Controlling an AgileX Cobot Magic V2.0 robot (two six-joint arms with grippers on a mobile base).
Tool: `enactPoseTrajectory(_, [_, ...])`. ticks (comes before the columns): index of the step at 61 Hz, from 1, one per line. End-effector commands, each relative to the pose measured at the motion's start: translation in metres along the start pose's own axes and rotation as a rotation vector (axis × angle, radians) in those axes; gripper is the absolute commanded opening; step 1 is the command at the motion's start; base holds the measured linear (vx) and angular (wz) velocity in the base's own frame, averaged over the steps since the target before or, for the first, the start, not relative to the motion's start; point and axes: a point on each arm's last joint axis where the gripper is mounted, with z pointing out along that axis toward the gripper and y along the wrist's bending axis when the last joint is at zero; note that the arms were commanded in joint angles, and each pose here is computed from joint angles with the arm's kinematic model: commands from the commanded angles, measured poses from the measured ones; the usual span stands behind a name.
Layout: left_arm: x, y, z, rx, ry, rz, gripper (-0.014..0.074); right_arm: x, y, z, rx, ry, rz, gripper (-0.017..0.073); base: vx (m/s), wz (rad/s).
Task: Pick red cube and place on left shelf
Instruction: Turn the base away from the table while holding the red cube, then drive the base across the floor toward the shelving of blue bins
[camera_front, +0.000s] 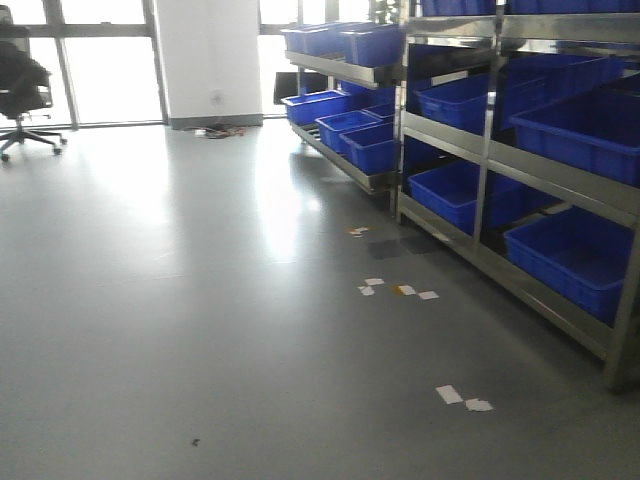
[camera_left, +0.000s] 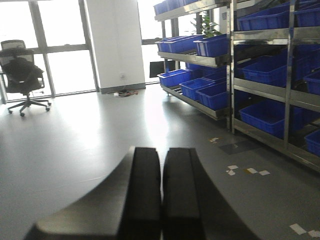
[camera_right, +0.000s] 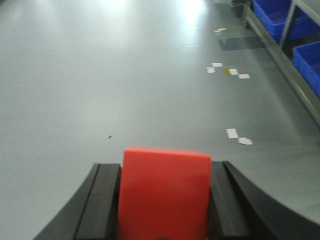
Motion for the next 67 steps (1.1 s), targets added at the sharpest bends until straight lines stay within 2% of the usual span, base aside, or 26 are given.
enactPoseTrajectory(1, [0.0005, 0.0005, 0.0009, -0.006, -0.053, -0.005, 0.0106, -0.0159, 0.0018, -0.0030, -0.011, -0.110, -0.010, 0.0057, -0.25, 0.33])
enactPoseTrajectory(48, [0.0005, 0.0005, 0.0009, -0.006, -0.053, -0.005, 0.0106, -0.0159, 0.0018, -0.0030, -0.011, -0.110, -0.010, 0.0057, -0.19, 0.42])
enactPoseTrajectory(67, [0.0005, 0.0005, 0.0009, -0.006, -0.053, -0.005, 0.0106, -0.0160, 0.0018, -0.0038, -0.012, -0.114, -0.010, 0.0057, 0.00, 0.08])
